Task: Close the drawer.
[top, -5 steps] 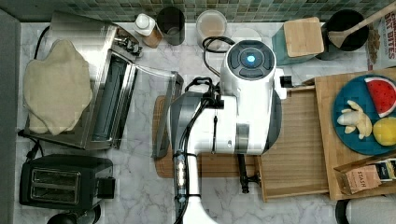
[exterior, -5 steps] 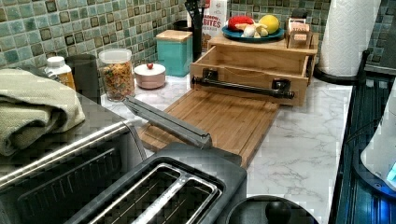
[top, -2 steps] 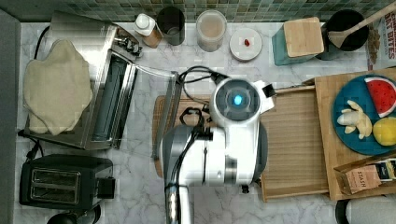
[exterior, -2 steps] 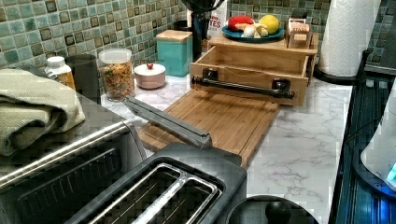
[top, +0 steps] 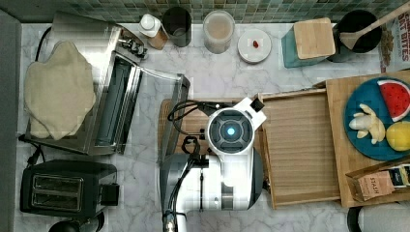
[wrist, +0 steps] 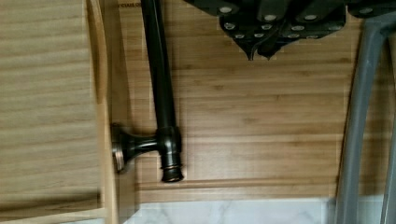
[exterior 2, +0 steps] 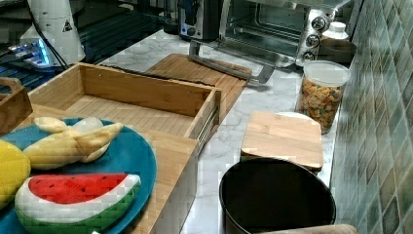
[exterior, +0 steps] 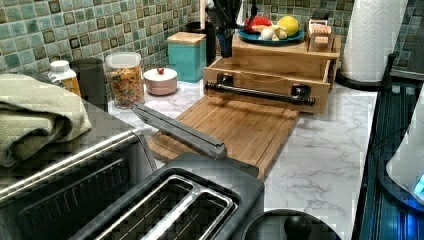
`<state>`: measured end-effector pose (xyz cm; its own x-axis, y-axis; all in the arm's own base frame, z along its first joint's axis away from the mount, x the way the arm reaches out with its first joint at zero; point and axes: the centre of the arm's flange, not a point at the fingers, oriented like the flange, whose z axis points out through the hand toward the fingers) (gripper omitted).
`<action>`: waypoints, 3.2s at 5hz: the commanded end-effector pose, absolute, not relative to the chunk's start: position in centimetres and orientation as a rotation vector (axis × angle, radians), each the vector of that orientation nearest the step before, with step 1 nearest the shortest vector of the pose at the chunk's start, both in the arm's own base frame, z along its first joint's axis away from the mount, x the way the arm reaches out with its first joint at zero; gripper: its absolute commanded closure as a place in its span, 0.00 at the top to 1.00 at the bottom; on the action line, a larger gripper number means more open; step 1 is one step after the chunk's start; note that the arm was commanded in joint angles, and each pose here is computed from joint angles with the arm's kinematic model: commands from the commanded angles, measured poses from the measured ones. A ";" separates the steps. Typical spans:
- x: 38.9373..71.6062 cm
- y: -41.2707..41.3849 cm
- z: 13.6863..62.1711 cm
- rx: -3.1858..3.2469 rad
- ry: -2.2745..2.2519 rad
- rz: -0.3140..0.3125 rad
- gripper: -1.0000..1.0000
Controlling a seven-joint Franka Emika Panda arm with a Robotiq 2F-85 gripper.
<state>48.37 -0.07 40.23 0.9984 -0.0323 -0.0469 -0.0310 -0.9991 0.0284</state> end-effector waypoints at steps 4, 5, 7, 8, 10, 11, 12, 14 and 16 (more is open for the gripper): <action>45.7 -3.4 26.5 3.103 0.245 -0.125 0.00; 45.0 -4.1 25.9 3.098 0.235 -0.129 0.00; 44.8 -7.2 26.4 3.065 0.230 -0.095 0.00; 44.8 -10.2 26.6 3.048 0.221 -0.017 0.00; 44.8 -16.9 27.3 3.063 0.204 0.115 0.00; 45.3 -20.3 28.1 3.059 0.145 0.174 0.00; 46.0 -24.9 29.7 3.031 0.021 0.143 0.00; 45.9 -35.6 31.9 3.026 0.037 0.244 0.00; 46.2 -43.5 34.4 2.939 0.114 0.121 0.00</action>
<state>47.39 -28.46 23.62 0.9770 0.1997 -0.0746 0.1943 -0.9782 -0.0733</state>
